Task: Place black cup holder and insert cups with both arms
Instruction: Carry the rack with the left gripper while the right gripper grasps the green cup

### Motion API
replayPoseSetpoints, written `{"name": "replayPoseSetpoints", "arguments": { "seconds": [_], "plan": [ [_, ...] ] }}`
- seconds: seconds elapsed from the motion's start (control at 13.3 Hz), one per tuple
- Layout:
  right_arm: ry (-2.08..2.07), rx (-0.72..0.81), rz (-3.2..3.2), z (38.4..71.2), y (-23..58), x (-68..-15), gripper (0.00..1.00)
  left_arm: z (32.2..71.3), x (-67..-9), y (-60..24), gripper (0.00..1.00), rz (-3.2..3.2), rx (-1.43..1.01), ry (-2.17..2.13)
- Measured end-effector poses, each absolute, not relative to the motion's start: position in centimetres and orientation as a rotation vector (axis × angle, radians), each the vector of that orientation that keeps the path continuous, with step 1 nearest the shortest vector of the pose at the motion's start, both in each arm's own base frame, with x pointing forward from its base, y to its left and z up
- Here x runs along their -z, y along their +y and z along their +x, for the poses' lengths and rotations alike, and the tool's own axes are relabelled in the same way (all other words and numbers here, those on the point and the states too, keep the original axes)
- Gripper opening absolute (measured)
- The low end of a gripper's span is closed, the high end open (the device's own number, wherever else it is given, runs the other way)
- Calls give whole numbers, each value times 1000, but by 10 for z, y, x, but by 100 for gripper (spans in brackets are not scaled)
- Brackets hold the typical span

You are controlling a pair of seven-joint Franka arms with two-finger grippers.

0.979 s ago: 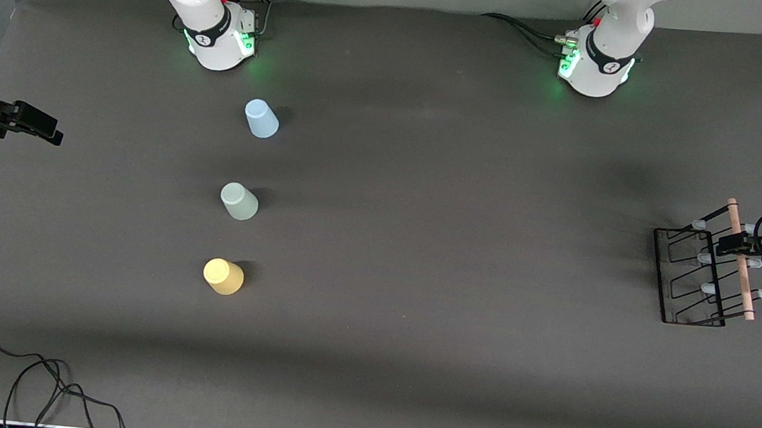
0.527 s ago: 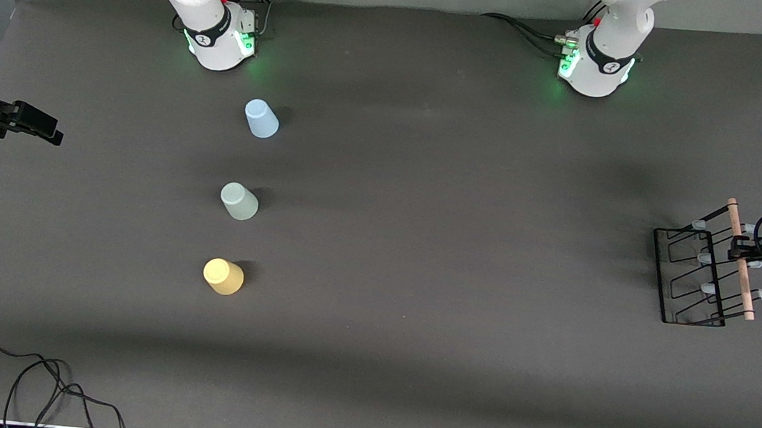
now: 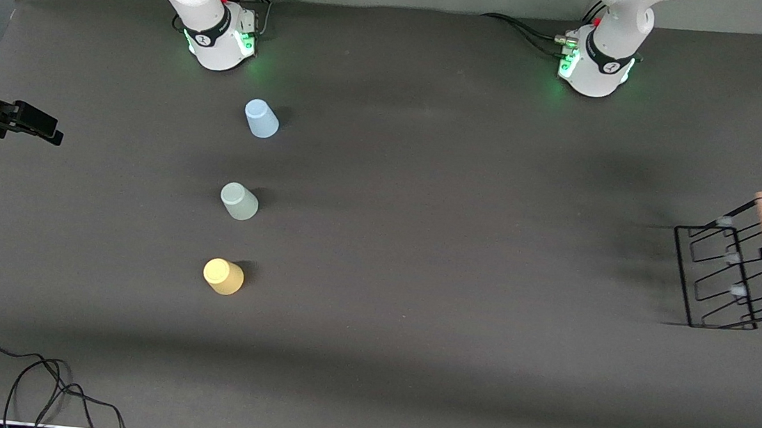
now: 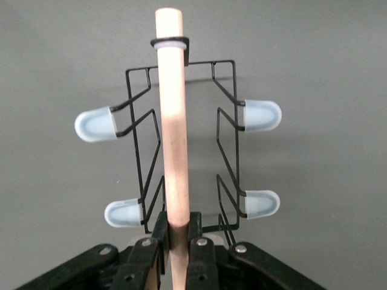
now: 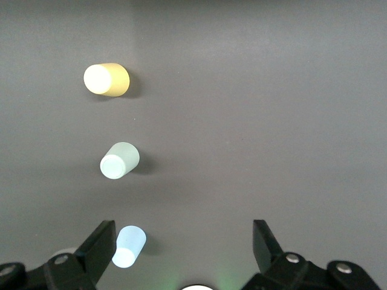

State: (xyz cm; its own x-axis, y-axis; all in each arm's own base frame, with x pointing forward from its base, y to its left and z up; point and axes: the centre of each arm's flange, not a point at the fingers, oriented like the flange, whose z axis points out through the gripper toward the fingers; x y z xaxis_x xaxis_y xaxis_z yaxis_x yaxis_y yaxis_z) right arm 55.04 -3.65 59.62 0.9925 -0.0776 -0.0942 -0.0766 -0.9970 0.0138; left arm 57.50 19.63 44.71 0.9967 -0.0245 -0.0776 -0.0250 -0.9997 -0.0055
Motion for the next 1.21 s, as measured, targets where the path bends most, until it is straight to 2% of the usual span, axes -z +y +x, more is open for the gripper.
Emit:
{"name": "replayPoseSetpoints", "arguments": {
  "seconds": [0.3,0.53,0.83,1.21],
  "plan": [
    [-121,152,3125,550,-37,-596,100,573,-524,201,16,-3138,-123,12],
    [-121,167,3125,549,-36,-595,100,590,-556,145,16,-3159,-80,79],
    [-121,170,3125,549,-36,-595,100,608,-573,-15,16,-3204,-45,123],
    [-121,170,3125,549,-36,-595,100,577,-579,-252,16,-3250,-33,-96]
  ]
}}
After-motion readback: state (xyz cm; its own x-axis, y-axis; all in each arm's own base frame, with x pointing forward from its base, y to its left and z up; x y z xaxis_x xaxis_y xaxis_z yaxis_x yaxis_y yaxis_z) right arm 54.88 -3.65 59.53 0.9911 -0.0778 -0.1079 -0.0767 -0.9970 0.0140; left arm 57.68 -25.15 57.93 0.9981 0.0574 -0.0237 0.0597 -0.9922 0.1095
